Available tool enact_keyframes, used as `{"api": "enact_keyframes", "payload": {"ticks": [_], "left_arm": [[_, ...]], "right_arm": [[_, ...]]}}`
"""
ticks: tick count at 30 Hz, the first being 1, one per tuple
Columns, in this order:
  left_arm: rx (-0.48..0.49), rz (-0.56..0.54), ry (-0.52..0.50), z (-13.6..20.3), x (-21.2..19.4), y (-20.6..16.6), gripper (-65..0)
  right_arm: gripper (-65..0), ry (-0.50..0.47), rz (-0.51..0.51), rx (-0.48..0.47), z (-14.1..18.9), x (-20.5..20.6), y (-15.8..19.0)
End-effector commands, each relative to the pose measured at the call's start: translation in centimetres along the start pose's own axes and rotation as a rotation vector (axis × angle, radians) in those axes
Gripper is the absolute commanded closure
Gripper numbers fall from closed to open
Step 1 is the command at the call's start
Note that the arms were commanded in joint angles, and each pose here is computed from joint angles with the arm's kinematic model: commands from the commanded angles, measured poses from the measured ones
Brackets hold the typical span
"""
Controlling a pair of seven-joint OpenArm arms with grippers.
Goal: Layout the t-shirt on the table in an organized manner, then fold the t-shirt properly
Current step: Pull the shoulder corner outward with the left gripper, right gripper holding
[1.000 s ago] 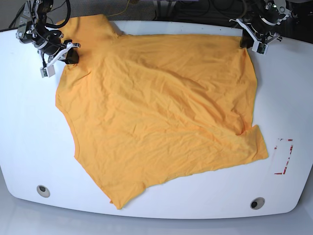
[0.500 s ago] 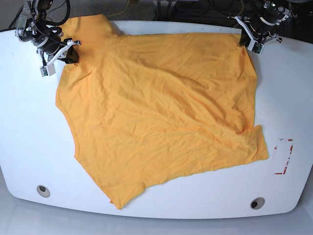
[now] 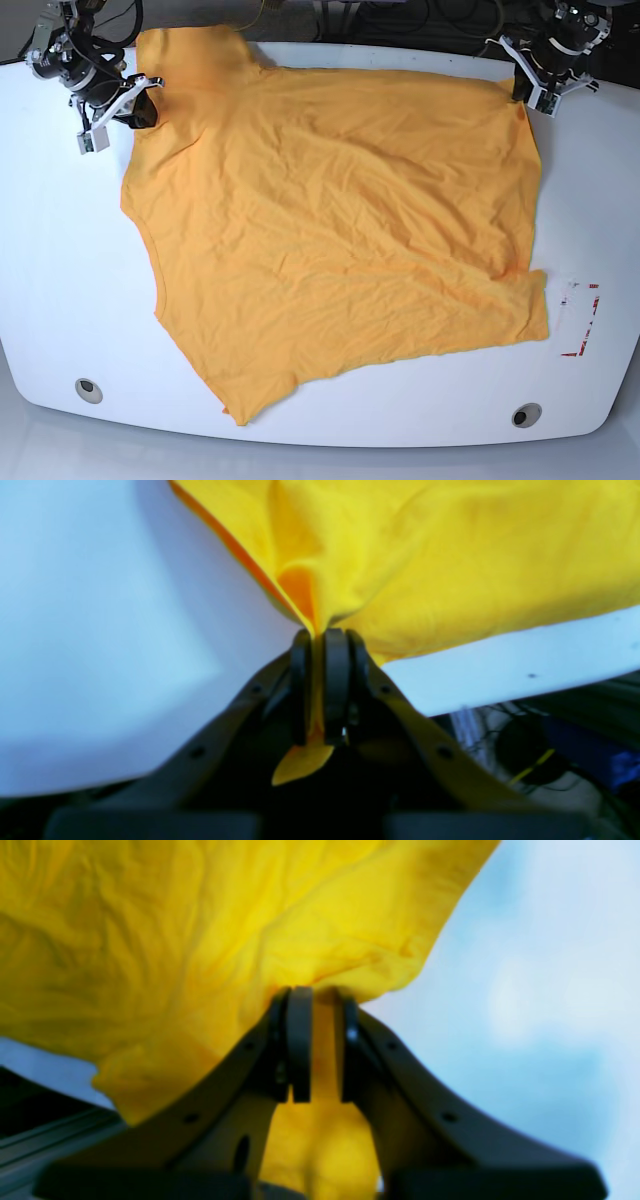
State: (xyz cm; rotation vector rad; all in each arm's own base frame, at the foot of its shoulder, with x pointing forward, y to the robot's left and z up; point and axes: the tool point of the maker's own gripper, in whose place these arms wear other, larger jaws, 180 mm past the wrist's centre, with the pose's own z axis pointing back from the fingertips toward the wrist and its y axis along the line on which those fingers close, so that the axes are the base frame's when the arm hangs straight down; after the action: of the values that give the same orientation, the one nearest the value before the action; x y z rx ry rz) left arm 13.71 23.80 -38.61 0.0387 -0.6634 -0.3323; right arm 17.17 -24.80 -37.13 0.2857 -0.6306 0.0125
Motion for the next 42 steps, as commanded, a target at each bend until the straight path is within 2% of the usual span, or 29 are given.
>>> {"api": "enact_keyframes", "payload": {"ticks": [1,13,16,20,24,27,42], "left_arm": [[0.021,-0.015,-0.064,0.1,2.0,0.8,-2.5],[0.071,-0.016,-0.115,-0.1,4.1,2.6,-2.5],[0.071,-0.015,-0.114,-0.2,4.0,2.6,-2.5],[0.068,-0.016,-0.115,-0.2,4.1,2.5,-2.5],[0.069,-0.015,-0.113,-0.2,4.0,2.6,-2.5],[0.069,-0.015,-0.111,-0.2,3.9,2.6,-2.5],[0.071,-0.014,-0.109,-0.2,3.9,2.6,-2.5]], "right_arm": [[-7.1,-0.045,0.037,-0.009,0.9,1.8,-0.1],[-7.7,-0.044,0.048,-0.013,0.7,2.7,-0.2],[-10.5,-0.045,0.048,-0.014,0.8,2.7,-0.2],[-23.6,-0.048,0.04,-0.013,0.7,2.7,-0.2],[-40.3,-0.066,-0.038,-0.042,1.2,1.6,-1.0],[-46.9,-0.065,-0.102,-0.07,1.5,0.5,-1.9],[-47.7,0.004,-0.176,-0.019,0.1,-3.3,-2.5]]}}
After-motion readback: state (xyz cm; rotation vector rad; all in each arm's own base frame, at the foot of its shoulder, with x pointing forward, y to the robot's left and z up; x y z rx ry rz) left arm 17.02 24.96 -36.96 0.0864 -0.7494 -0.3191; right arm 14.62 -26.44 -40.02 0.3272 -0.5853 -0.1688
